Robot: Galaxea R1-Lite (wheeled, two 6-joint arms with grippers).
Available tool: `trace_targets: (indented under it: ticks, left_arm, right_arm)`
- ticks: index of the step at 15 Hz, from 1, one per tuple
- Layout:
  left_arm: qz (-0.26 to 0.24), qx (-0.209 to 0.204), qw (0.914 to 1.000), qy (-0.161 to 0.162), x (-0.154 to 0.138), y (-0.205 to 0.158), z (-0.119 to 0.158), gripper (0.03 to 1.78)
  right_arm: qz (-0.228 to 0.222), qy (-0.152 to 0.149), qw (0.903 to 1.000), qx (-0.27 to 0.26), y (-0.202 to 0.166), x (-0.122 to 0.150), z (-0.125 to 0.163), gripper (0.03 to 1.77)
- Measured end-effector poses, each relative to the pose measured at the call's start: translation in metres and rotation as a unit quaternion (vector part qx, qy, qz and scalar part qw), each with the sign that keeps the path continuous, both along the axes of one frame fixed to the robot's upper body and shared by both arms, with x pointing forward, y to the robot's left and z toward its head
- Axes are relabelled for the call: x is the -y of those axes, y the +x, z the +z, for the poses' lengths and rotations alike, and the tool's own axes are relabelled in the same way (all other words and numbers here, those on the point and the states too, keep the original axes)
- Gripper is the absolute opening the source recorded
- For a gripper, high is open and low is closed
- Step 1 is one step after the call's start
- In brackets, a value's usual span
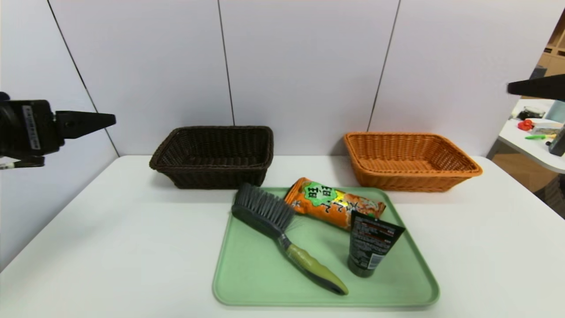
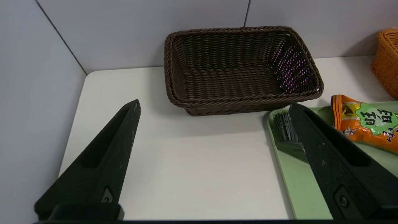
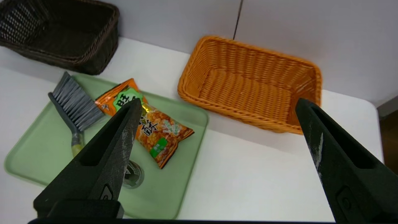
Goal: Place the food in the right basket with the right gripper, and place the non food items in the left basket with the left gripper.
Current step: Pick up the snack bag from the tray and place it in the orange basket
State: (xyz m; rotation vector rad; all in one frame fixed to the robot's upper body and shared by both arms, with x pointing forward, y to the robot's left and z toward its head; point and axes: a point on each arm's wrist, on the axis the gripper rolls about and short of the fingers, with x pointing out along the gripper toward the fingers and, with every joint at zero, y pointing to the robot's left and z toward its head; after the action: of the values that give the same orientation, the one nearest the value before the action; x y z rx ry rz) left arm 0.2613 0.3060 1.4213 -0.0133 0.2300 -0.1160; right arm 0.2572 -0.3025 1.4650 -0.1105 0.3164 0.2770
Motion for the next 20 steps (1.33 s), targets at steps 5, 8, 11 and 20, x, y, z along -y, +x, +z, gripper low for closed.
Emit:
trace_targets:
  ticks: [5,8,11,20]
  left_arm:
    - [-0.012,-0.056,0.9983,0.009,0.017,0.035,-0.021,1.69]
    - [-0.013,-0.066,0.9977,0.012,0.019,0.04,-0.025,1.69]
    - [-0.013,-0.07,0.9974,0.012,0.02,0.041,-0.027,1.69]
    - [-0.012,-0.068,0.9975,0.014,0.019,0.033,-0.029,1.69]
  right_arm:
    - [0.039,-0.019,0.9948,-0.092,0.085,-0.036,-0.036,1.7]
    - [0.089,-0.035,0.9884,-0.118,0.12,-0.079,-0.053,1.7]
    - [0.141,-0.063,0.9767,-0.149,0.132,-0.121,-0.072,1.7]
    - [0.176,-0.15,0.9562,-0.179,0.132,-0.151,-0.097,1.7]
